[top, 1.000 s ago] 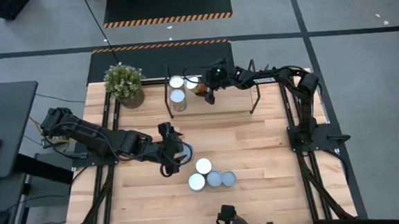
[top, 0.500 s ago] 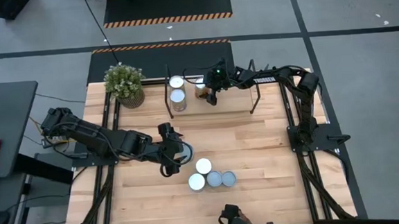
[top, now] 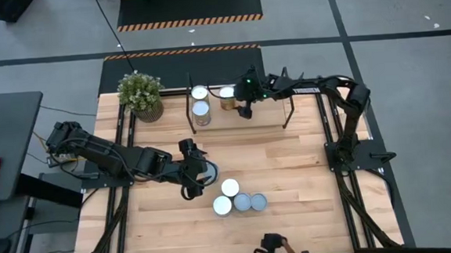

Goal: Pick and place cans onto a shelf
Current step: Put the canned pineapple on the shelf

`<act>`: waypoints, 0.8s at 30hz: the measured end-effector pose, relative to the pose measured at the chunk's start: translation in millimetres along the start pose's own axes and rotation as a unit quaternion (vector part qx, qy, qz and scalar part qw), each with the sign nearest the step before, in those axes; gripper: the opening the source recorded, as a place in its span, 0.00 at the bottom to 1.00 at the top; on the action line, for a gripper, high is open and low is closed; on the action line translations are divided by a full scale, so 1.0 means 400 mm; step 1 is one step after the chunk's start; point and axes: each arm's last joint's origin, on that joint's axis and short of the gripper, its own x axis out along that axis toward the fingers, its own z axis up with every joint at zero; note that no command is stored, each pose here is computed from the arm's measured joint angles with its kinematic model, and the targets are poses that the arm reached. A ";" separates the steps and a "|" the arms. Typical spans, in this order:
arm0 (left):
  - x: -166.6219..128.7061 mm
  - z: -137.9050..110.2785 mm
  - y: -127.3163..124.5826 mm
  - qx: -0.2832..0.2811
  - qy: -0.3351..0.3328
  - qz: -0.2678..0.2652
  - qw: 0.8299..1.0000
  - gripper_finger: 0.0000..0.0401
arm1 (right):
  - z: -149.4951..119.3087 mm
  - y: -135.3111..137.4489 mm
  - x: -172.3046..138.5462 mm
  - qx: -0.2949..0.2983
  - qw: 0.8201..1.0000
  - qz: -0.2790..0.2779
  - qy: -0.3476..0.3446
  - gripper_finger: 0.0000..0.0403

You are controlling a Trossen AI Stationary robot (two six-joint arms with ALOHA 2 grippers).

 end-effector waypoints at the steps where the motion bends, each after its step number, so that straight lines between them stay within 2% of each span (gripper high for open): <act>1: 0.000 0.000 0.000 0.000 0.000 0.000 1.000 0.97 | -0.001 0.001 -0.007 -0.006 1.000 -0.013 0.013 0.98; 5: 0.000 0.000 0.000 0.000 0.000 0.000 1.000 0.97 | 0.002 -0.003 -0.022 -0.015 0.995 -0.089 0.046 0.96; 10: 0.000 0.000 0.000 0.000 0.000 0.000 1.000 0.97 | 0.012 -0.019 -0.027 -0.013 0.984 -0.173 0.047 0.94; 16: 0.000 0.000 0.000 0.003 0.000 0.000 1.000 0.97 | 0.034 -0.029 -0.028 -0.011 0.989 -0.149 -0.016 0.93; 24: 0.000 0.000 0.000 0.005 0.000 0.000 1.000 0.97 | 0.056 -0.009 -0.027 -0.018 0.989 -0.141 -0.050 0.93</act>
